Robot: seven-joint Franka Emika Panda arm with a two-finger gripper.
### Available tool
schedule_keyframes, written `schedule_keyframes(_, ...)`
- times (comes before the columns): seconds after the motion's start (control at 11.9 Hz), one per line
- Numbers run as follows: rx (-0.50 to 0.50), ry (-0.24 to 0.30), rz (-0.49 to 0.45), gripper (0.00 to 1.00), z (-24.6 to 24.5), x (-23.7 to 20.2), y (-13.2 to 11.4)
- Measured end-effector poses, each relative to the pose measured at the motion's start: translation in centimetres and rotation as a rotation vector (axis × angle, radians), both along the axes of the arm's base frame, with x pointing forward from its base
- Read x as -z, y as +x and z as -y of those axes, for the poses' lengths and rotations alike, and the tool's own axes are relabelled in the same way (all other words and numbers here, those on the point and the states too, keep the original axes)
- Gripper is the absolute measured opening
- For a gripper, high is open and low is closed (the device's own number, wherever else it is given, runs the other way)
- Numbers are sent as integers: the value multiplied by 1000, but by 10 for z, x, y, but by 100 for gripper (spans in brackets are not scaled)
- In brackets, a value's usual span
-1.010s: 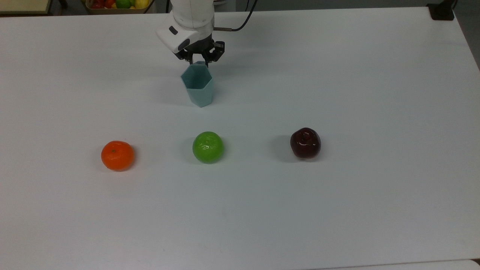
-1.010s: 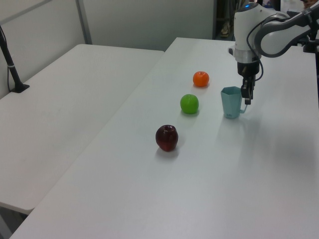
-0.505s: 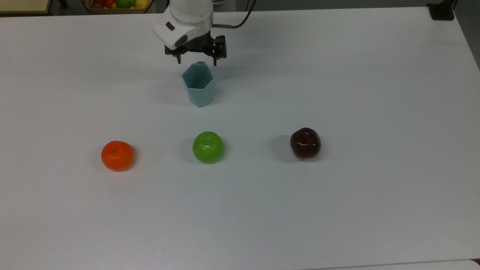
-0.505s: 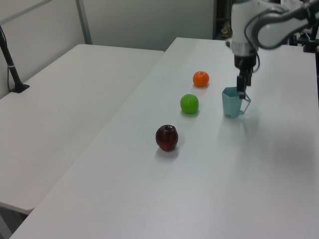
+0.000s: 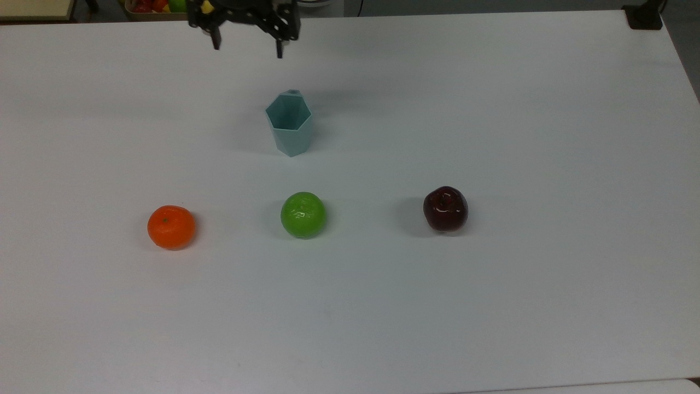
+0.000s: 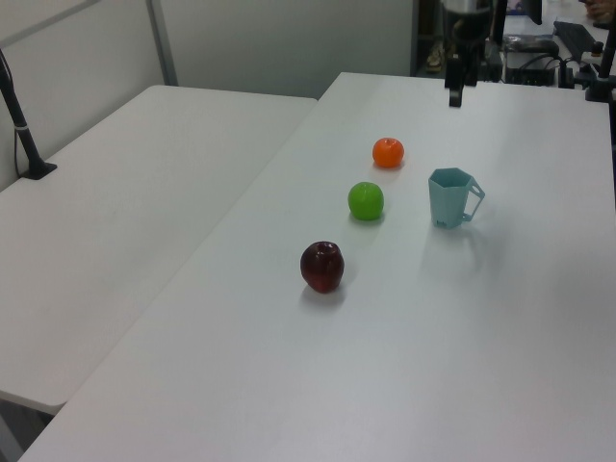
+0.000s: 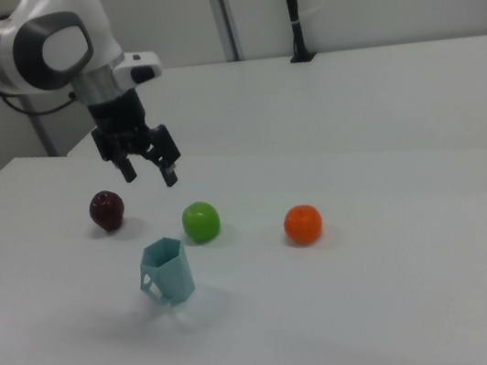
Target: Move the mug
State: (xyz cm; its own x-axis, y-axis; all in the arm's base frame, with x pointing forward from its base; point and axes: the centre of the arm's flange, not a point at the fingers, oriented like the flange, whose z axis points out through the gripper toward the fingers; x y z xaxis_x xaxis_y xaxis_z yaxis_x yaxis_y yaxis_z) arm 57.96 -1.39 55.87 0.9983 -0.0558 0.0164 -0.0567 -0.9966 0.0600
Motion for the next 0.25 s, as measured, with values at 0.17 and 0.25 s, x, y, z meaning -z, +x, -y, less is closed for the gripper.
schedule_keyframes(0.17, 45, 4, -4, 100, 24, -16, -3)
schedule_keyframes(0.25, 54, 8, -8, 100, 28, -20, -4)
